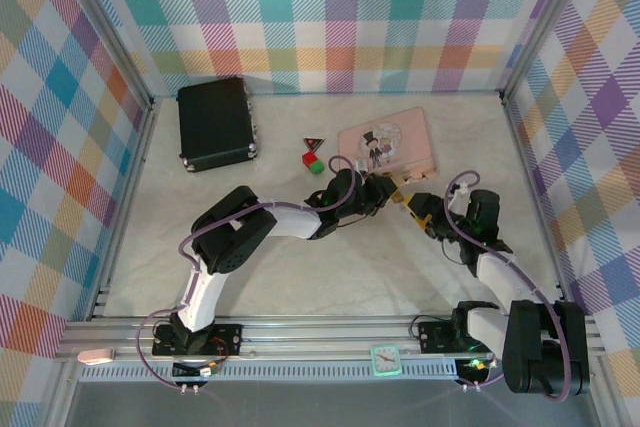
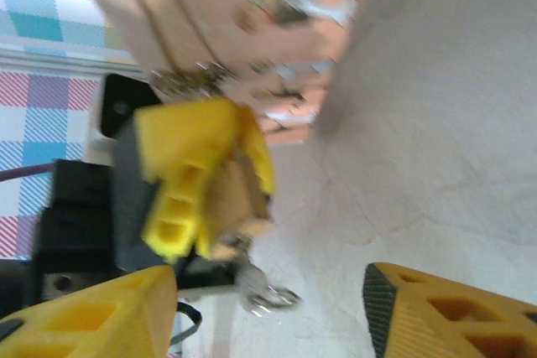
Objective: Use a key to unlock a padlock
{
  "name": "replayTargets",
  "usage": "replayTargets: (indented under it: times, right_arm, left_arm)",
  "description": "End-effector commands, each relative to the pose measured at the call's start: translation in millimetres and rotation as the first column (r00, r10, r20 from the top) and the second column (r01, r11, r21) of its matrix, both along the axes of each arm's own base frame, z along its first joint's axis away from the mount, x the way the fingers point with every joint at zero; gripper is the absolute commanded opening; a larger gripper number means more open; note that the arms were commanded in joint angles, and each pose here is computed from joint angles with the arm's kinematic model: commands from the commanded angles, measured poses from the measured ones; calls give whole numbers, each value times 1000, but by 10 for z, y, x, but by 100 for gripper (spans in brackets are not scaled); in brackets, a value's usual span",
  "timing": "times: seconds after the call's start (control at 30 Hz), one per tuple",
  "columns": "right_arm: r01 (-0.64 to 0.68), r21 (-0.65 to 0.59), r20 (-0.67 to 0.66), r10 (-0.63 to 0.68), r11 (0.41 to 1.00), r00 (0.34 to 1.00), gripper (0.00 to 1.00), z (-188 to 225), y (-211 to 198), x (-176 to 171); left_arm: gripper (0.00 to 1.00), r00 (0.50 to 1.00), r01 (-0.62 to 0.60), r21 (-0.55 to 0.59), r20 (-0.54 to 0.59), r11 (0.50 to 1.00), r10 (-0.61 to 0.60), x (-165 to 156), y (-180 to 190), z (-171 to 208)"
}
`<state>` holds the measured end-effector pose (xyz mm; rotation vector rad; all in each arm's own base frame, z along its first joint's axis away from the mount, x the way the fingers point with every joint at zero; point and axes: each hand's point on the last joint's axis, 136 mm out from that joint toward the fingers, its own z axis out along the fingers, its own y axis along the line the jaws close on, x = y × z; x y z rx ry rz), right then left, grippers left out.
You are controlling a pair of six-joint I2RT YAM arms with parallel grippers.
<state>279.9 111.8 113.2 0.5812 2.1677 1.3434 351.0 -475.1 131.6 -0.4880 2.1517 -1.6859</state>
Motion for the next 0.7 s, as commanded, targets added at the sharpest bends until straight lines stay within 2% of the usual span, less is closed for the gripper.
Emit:
replayTargets:
  times: [0.0, 0.27, 0.47, 0.67]
  right_arm:
    - [0, 83, -18, 2, 997, 1000, 54, 27, 64, -1]
    - [9, 154, 6, -10, 988, 1000, 41, 145, 105, 164]
    - [22, 171, 32, -28, 985, 999, 24, 228, 95, 194]
    - [28, 176, 22, -33, 984, 999, 22, 220, 113, 184]
  left_arm:
    - [0, 997, -11, -87, 76, 996, 17, 83, -96, 341]
    - [0, 997, -25, -81, 75, 996, 31, 58, -62, 337]
    - [0, 997, -26, -85, 70, 996, 32, 63, -64, 329]
    - [0, 997, -24, -99, 65, 995, 30, 60, -77, 344]
